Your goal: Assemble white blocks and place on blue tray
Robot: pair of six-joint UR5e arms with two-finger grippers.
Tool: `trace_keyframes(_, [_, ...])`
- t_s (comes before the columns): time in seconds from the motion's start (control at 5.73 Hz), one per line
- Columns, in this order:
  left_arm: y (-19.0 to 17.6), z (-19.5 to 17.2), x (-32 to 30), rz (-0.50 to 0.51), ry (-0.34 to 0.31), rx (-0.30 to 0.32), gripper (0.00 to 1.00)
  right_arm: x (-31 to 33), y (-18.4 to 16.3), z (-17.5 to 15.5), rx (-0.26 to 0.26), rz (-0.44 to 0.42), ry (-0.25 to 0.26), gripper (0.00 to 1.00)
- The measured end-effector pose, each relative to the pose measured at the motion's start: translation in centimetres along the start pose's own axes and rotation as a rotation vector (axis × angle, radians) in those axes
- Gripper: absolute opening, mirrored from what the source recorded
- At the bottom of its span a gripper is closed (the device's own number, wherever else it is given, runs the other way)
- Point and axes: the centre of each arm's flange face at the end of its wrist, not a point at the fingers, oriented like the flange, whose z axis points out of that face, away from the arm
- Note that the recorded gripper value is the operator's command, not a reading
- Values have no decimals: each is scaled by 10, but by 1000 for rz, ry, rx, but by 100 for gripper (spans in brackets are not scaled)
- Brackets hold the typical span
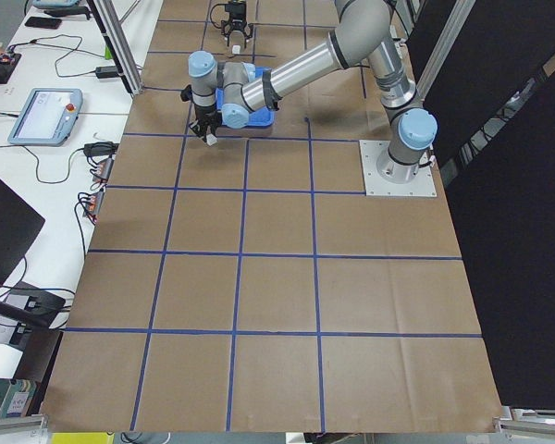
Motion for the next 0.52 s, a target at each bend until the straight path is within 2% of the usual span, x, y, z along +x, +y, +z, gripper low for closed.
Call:
trace_keyframes(0.17, [-31,-4,41,183,4,6,0,0,2,2,-2,2,-3,33])
trace_keyframes(0.35, [-56,-13,78,335,2,15,0,1,2,2,-4,2,-3,25])
trace_keyframes(0.52, [-73,-16,115,438,7,18,0,2,1,0,-6,0,1,25])
